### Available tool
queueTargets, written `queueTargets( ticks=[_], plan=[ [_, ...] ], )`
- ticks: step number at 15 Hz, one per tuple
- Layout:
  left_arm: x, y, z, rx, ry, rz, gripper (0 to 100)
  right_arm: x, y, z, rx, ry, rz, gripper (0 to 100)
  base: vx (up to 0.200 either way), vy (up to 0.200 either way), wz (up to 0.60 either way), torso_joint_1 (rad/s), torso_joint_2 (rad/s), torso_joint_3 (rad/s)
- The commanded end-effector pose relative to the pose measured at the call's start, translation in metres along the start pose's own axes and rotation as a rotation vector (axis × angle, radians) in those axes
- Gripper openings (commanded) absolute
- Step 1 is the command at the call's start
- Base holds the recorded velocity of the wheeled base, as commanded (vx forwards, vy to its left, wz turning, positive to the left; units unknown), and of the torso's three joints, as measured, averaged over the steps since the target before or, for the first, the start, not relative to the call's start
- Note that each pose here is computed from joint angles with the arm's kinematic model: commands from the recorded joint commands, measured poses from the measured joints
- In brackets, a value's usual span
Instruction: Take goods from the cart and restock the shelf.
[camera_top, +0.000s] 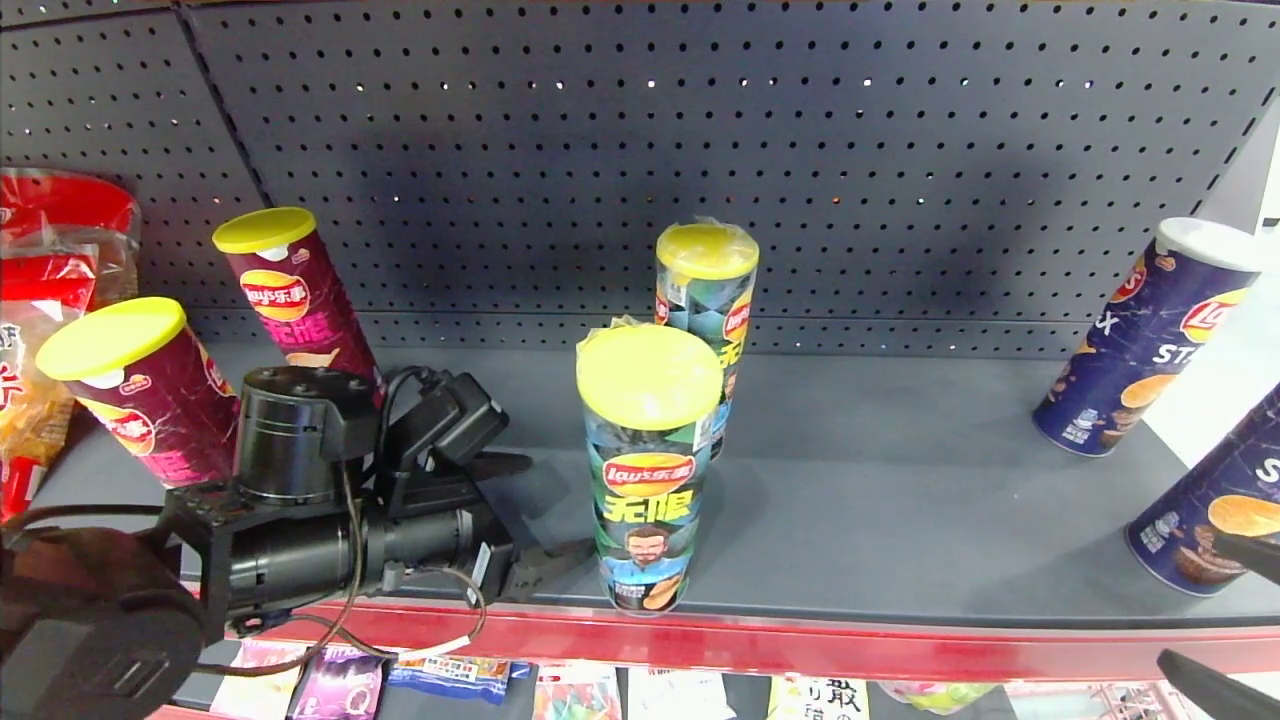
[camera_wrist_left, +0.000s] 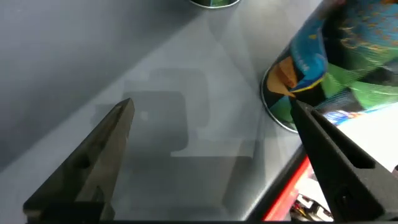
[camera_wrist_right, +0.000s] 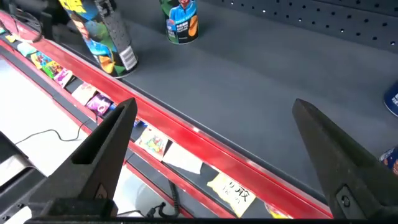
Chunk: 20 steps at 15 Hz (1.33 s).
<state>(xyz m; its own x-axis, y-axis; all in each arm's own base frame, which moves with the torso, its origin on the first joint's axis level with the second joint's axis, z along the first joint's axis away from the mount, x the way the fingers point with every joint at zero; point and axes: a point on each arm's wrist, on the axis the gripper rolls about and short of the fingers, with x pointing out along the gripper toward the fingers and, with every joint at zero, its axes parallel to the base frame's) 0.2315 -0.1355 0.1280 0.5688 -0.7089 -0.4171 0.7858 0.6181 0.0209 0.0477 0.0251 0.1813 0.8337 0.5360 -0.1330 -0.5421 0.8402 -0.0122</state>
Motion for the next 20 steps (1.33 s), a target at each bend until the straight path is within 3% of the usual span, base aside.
queueTargets(
  ticks=[1,10,16,20],
  plan=[
    [0.007,0.000,-0.002,-0.002,0.014,-0.010,100,0.000,0.000,-0.001,0.001,0.003,0.001,100,0.000,0.000,0.00,0.000,0.00,0.000],
    [0.022,0.002,0.003,0.006,0.010,-0.023,100,0.000,0.000,-0.002,0.010,0.005,0.001,100,0.000,0.000,0.00,0.000,0.00,0.000],
    [0.010,-0.003,-0.010,-0.009,0.046,-0.014,100,-0.001,0.000,-0.001,0.010,-0.003,-0.001,100,0.000,0.000,0.00,0.000,0.00,0.000],
    [0.010,-0.003,-0.007,-0.003,0.036,-0.013,100,-0.001,0.000,0.000,0.010,-0.004,-0.003,100,0.000,0.000,0.00,0.000,0.00,0.000]
  ],
)
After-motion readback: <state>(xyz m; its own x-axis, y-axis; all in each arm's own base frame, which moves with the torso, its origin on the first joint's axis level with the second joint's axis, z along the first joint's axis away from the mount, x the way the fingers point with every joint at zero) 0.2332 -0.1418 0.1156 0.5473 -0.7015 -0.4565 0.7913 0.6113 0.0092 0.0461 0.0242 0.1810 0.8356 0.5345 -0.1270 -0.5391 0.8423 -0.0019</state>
